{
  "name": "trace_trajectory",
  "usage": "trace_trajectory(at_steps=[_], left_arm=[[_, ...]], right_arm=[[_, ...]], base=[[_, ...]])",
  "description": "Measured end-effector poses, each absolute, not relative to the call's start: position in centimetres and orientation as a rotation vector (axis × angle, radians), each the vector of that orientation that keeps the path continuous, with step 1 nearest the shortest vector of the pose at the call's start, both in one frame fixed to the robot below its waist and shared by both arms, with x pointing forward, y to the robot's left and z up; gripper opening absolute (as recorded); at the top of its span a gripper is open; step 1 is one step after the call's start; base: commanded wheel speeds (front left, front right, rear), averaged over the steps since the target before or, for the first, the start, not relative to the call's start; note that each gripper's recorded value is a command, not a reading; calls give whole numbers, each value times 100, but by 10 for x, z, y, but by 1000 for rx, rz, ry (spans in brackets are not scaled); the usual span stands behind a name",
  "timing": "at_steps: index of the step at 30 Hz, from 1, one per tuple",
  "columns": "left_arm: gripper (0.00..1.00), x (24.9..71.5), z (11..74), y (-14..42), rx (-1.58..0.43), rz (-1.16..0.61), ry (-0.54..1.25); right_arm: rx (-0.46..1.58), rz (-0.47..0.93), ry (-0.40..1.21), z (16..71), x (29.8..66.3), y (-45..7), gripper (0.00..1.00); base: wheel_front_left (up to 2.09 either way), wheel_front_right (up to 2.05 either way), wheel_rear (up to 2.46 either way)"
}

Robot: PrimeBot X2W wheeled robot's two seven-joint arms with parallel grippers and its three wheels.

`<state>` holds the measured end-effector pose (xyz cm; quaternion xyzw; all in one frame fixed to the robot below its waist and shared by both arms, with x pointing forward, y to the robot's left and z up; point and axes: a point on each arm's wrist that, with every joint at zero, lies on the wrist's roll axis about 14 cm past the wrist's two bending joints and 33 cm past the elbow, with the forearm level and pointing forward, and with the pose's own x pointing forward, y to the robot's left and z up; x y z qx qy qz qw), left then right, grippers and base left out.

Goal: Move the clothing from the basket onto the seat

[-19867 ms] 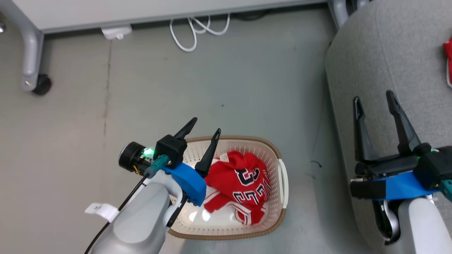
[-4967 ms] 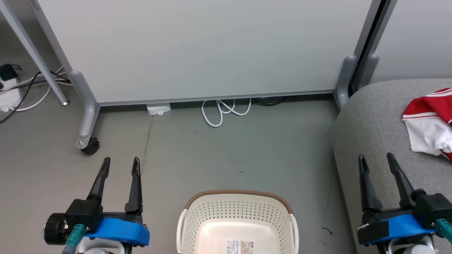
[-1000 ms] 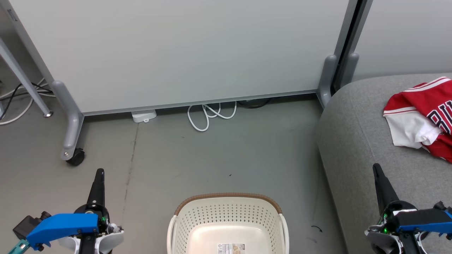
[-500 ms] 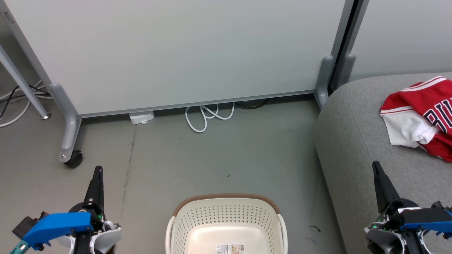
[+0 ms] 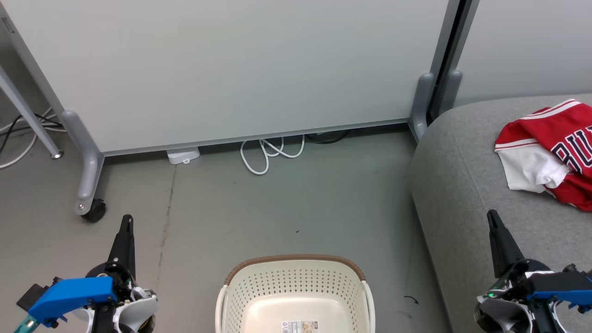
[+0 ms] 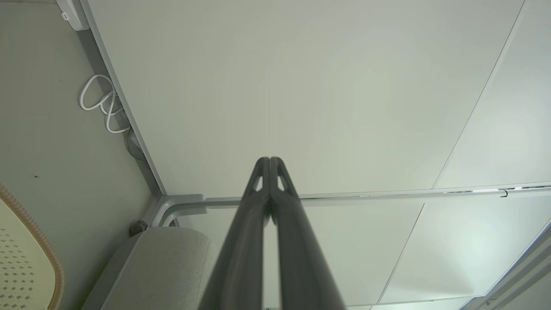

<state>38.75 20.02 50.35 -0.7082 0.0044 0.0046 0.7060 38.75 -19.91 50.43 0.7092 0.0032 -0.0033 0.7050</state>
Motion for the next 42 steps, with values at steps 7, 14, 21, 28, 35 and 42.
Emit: trace_trajectory(at_steps=[7,14,21,28,35,42], left_arm=[[0,388,503,200,-1574,10,10],[0,388,504,200,-1574,10,10],[0,388,504,200,-1574,10,10],[0,388,504,200,-1574,10,10],[0,388,504,200,-1574,10,10],[0,388,504,200,-1574,10,10]], right_arm=[[1577,-7,7,504,388,-199,0],[1577,-7,7,504,388,-199,0],[1577,-7,7,504,388,-199,0],[1577,-7,7,504,388,-199,0],[1577,-7,7,504,388,-199,0],[1577,-7,7,504,388,-199,0]], base=[[0,0,0],[0,0,0],[0,0,0],[0,0,0],[0,0,0],[0,0,0]])
